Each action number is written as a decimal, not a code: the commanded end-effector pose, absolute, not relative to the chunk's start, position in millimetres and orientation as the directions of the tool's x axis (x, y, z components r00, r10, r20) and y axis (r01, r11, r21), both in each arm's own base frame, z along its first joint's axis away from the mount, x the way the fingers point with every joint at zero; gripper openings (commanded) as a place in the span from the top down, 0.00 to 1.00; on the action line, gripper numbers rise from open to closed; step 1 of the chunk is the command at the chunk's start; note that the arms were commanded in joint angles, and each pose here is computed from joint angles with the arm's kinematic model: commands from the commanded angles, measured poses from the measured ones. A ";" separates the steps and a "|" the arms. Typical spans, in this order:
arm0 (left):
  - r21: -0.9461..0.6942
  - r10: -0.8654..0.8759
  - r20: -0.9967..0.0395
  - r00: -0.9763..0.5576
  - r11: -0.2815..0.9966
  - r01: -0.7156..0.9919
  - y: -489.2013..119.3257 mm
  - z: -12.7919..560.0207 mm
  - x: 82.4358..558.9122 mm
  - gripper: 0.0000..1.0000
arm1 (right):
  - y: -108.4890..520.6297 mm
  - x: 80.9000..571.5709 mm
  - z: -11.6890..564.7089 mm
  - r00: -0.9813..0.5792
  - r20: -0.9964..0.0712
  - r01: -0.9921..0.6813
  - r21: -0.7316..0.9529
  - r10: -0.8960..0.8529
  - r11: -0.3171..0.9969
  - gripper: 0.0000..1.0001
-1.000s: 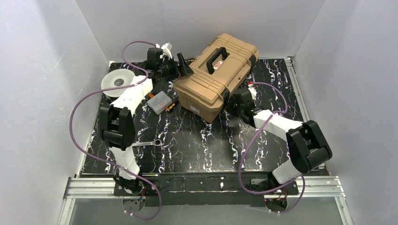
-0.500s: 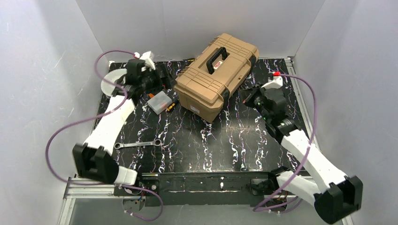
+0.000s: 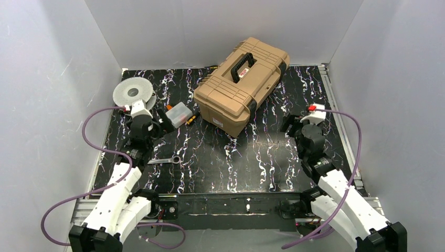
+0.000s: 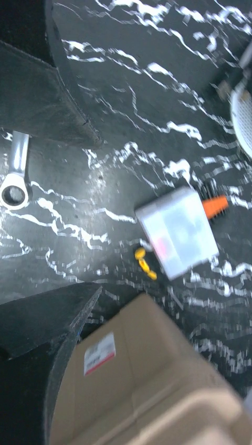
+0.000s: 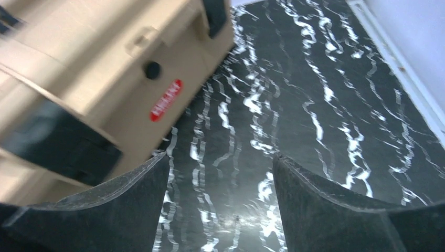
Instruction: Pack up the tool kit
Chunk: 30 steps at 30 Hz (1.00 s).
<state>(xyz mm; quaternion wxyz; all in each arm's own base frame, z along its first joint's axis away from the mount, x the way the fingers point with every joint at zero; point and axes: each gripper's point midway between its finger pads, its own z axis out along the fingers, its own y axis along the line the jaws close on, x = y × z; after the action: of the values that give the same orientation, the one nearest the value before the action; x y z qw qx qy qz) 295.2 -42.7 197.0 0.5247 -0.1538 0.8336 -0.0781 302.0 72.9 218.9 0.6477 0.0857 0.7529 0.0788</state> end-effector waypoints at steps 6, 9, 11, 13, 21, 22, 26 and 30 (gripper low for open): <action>-0.304 -0.439 -0.867 -0.235 0.841 -0.448 5.8 153.9 286.2 0.02 | 26.1 309.7 213.9 0.026 -0.984 0.140 0.176 0.174 0.974 0.19; -0.312 -0.414 -0.881 -0.230 0.873 -0.374 -3.5 141.4 292.0 0.02 | 18.2 318.5 201.3 -0.014 -0.982 0.156 0.186 0.191 0.970 0.17; -0.297 -0.381 -0.897 -0.222 0.894 -0.336 -6.2 133.2 296.0 0.02 | 10.5 323.8 193.9 -0.014 -0.978 0.169 0.205 0.210 0.964 0.16; -0.259 -0.347 -0.912 -0.219 0.901 -0.348 -1.2 123.0 299.6 0.02 | -3.7 327.3 183.7 -0.015 -0.975 0.206 0.213 0.221 0.955 0.16; -0.182 -0.227 -0.958 -0.173 0.953 -0.242 -10.6 122.5 328.6 0.02 | -20.4 335.0 163.9 0.046 -0.986 0.196 0.164 0.158 0.967 0.14; -0.164 -0.205 -0.964 -0.171 0.959 -0.229 -11.0 124.2 330.9 0.02 | -17.4 336.0 164.3 0.031 -0.990 0.175 0.143 0.140 0.974 0.13; -0.031 -0.079 -0.973 -0.217 0.976 -0.214 -5.0 122.1 329.9 0.02 | -8.3 341.7 143.7 -0.104 -0.990 0.116 0.079 0.092 0.990 0.13; 0.036 -0.001 -0.985 -0.175 0.978 -0.205 0.3 108.2 330.0 0.02 | -5.7 341.3 130.6 -0.094 -0.991 0.100 0.083 0.093 0.992 0.12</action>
<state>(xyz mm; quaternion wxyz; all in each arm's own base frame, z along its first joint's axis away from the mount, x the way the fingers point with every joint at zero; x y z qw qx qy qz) 326.9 -9.0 109.6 0.6094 -0.1044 0.7849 0.0398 330.6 -10.7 114.1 0.6363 0.0901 0.7660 -0.0112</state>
